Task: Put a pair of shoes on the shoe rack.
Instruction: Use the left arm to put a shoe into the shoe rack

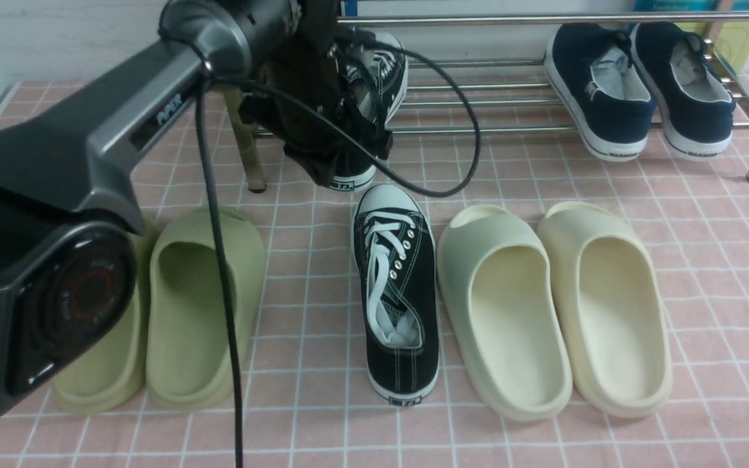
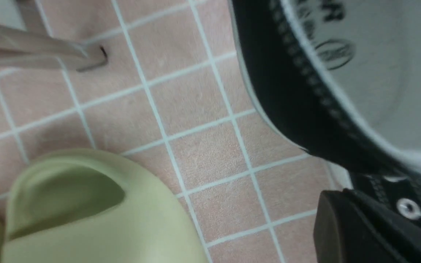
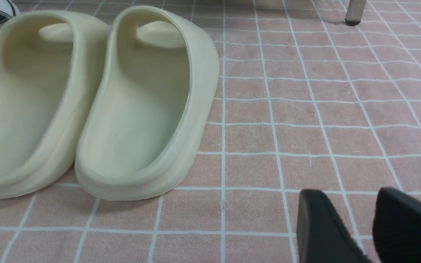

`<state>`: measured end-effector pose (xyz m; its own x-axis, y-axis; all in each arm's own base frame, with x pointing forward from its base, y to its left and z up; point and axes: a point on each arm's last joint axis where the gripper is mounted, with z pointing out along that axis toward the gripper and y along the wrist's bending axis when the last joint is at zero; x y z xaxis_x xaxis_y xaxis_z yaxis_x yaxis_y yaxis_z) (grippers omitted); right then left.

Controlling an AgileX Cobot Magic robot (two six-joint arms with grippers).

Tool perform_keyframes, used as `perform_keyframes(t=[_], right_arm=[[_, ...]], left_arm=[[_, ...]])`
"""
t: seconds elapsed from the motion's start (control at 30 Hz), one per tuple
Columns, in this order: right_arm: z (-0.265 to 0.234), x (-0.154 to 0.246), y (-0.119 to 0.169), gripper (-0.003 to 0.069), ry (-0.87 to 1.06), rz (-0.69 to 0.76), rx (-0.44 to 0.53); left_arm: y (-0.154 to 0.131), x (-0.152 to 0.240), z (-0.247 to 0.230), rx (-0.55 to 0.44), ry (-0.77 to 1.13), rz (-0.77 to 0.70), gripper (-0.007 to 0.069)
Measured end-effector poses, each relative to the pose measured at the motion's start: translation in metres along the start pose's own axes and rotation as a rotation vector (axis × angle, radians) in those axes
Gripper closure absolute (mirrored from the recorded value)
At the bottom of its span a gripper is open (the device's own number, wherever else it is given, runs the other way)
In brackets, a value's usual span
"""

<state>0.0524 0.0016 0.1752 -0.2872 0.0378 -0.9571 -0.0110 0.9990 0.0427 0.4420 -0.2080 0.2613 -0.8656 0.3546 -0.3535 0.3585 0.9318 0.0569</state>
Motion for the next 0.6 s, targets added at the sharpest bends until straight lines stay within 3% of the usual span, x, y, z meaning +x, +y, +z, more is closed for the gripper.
perform_keyframes(t=[0.23,0.47,0.6], right_arm=[[0.000,0.000,0.000,0.0421,0.000,0.000,0.000],[0.000,0.000,0.000,0.0421,0.000,0.000,0.000],[0.000,0.000,0.000,0.0421,0.000,0.000,0.000]], left_arm=[[-0.003,-0.005,0.015,0.014,-0.046,-0.007,0.0623],[-0.006,-0.027,0.011,0.058,-0.294,-0.092,0.0620],[-0.006,-0.028,0.012,0.062,-0.300,-0.109,0.0620]])
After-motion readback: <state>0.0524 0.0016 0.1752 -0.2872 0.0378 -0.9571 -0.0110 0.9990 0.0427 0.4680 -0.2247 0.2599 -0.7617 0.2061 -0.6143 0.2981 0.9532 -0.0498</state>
